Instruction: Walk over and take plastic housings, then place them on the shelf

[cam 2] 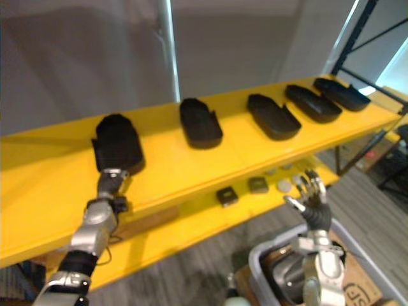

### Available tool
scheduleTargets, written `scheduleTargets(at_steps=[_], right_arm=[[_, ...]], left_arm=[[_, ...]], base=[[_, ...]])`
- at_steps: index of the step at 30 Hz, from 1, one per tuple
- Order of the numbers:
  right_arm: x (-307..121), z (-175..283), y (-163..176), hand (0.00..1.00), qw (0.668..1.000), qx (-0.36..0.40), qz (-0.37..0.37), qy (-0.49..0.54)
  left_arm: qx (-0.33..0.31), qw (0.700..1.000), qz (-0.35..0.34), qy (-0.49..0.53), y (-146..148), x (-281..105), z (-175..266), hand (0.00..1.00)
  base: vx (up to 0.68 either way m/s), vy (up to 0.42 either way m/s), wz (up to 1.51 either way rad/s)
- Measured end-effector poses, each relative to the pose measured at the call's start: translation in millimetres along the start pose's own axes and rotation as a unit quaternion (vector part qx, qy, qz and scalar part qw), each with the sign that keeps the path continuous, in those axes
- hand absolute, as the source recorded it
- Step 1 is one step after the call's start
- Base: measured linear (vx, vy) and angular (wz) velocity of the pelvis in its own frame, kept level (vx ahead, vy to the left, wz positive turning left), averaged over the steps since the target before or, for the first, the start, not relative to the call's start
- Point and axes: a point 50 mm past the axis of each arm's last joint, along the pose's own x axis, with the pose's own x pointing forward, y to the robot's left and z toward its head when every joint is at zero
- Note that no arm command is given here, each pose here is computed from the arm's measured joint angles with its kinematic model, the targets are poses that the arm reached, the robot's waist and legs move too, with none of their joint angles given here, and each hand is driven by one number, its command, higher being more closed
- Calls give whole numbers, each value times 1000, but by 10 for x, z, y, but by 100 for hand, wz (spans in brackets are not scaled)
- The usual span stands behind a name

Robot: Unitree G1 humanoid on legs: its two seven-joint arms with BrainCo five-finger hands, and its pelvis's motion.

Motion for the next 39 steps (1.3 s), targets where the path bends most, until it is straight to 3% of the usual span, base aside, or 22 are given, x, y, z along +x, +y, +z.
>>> scheduleTargets(at_steps=[13, 16, 19, 22, 23, 27, 33, 36, 39], right_arm=[[-4, -10, -5, 0, 1000, 8, -2, 1], [-7, -11, 4, 0, 1000, 10, -3, 0], [-24, 40, 59, 0, 999, 25, -10, -19], [-102, 114, 99, 0, 998, 37, -23, -37], [-137, 144, 95, 0, 998, 37, -28, -42], [-177, 229, 91, 0, 997, 40, -40, -60], [-95, 255, 130, 0, 993, 60, -70, -76], [-40, 275, 173, 0, 991, 64, -82, -86], [-38, 255, 196, 0, 991, 51, -94, -81]], left_arm=[[-43, 998, 24, -32, 72, 55, 168, 100], [-100, 990, -22, -98, 17, -110, 438, 100], [-164, 960, -115, -197, -140, -614, 733, 100], [-206, 934, -193, -217, -173, -1034, 734, 100], [-218, 927, -216, -218, -120, -1190, 703, 0], [-254, 904, -219, -266, 220, -1506, 731, 0], [-247, 865, -25, -435, 808, -1781, 983, 0], [-202, 863, 64, -458, 868, -1852, 1026, 0], [-188, 860, 101, -464, 873, -1854, 1045, 0]], base=[[0, 0, 0], [1, -1, 3], [4, -1, 15], [16, -11, 35], [18, -16, 29], [2, -7, 34], [-12, 4, 30], [6, 2, 11], [0, 0, 10]])
